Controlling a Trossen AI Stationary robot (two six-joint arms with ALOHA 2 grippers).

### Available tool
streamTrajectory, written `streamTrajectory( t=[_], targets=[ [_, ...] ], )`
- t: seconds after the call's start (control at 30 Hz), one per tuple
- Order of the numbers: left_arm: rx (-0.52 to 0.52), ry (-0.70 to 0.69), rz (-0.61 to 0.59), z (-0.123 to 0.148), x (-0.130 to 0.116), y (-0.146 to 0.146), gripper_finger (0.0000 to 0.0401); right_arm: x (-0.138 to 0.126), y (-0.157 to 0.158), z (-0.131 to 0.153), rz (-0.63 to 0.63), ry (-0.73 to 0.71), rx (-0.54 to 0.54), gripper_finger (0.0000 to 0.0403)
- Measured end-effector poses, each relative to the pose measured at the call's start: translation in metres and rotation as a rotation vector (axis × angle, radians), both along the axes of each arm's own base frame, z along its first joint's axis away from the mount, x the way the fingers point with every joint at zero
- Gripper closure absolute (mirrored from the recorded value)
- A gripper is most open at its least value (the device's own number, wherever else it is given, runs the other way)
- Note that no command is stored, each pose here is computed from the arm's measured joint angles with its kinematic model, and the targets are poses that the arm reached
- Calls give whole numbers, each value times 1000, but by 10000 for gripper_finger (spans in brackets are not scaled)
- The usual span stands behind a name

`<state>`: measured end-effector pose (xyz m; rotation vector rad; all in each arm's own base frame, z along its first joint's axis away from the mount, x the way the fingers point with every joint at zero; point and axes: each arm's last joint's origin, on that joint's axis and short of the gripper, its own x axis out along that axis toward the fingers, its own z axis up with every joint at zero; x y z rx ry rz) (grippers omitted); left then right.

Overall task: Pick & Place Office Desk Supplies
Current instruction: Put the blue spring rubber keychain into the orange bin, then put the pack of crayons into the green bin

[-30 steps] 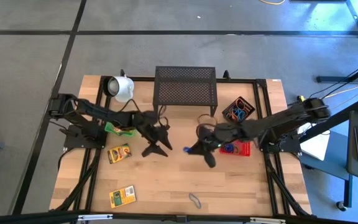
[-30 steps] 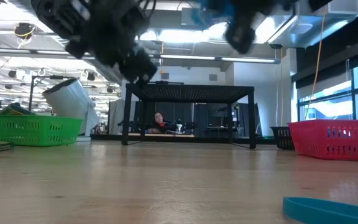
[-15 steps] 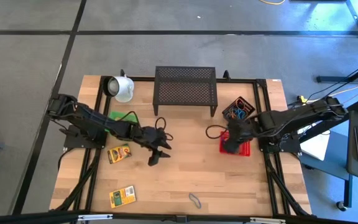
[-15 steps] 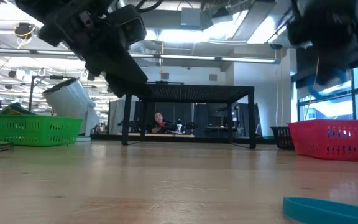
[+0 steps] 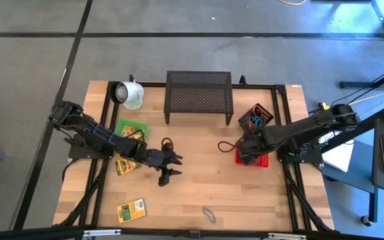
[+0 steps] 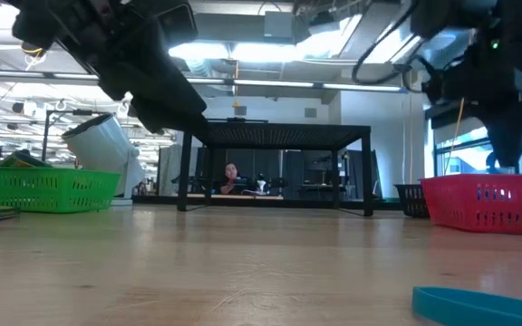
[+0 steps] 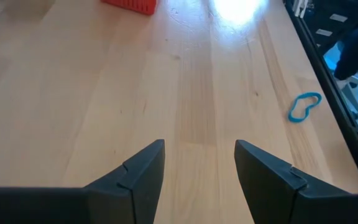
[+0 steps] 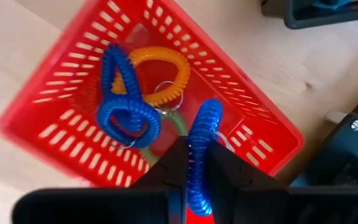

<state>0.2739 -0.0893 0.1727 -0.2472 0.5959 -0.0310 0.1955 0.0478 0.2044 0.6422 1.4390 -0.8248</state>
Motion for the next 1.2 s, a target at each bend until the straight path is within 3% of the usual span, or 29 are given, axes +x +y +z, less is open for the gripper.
streamTrajectory(
  t=[0.3, 0.83, 1.0, 1.2],
  targets=[
    [7, -45, -2, 3, -1, -9, 212, 10, 3, -21, -4, 117, 5, 356],
    [2, -59, -6, 4, -1, -11, 211, 11, 4, -21, 28, 136, 17, 244],
    [-6, -55, -24, 4, -1, -12, 210, 27, 9, 1, 32, 49, 38, 240],
    [-6, -27, -136, 2, -7, -23, 212, 51, 28, 35, 96, -214, -41, 248]
  ],
)
